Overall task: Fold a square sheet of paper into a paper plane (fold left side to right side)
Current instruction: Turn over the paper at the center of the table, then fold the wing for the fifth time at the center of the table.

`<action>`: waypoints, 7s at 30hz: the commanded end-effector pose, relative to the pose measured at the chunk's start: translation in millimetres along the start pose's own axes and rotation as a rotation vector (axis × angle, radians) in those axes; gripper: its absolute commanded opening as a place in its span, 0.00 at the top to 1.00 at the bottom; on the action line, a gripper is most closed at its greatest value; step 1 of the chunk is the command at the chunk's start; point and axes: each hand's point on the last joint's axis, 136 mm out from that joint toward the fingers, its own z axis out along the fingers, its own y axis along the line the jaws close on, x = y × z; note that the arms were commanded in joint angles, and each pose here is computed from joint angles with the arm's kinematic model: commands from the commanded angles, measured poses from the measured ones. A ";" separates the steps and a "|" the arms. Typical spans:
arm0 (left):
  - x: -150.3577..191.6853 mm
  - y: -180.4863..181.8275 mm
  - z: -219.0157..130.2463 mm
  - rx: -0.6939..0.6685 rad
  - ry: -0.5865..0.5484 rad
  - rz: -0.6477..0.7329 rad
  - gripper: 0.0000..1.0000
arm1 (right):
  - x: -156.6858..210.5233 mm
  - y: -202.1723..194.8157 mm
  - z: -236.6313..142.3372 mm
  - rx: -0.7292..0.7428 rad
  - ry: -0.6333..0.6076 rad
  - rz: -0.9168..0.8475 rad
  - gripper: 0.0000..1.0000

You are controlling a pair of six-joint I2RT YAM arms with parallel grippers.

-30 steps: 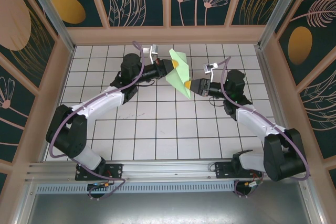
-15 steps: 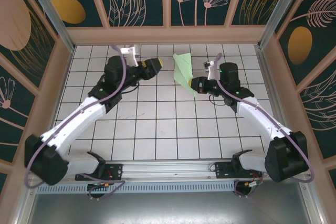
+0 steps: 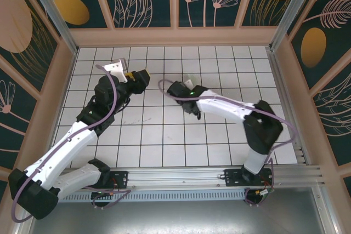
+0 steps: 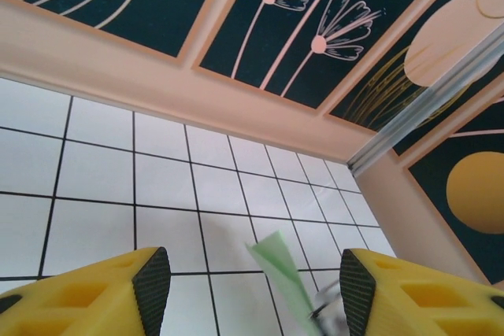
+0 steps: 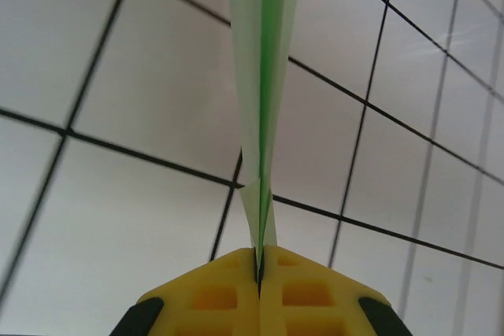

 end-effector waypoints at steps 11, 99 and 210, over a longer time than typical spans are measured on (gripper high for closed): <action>-3.9 4.0 -3.6 -0.026 -0.017 0.019 0.39 | 38.0 85.9 14.7 0.065 0.091 -0.499 0.86; 229.1 9.0 89.1 0.413 0.553 -0.066 1.00 | -4.8 15.2 -13.1 -1.416 -0.354 0.562 0.27; 335.9 29.2 26.0 -0.273 0.713 0.850 0.91 | -19.7 48.7 20.2 -1.241 0.204 0.744 0.89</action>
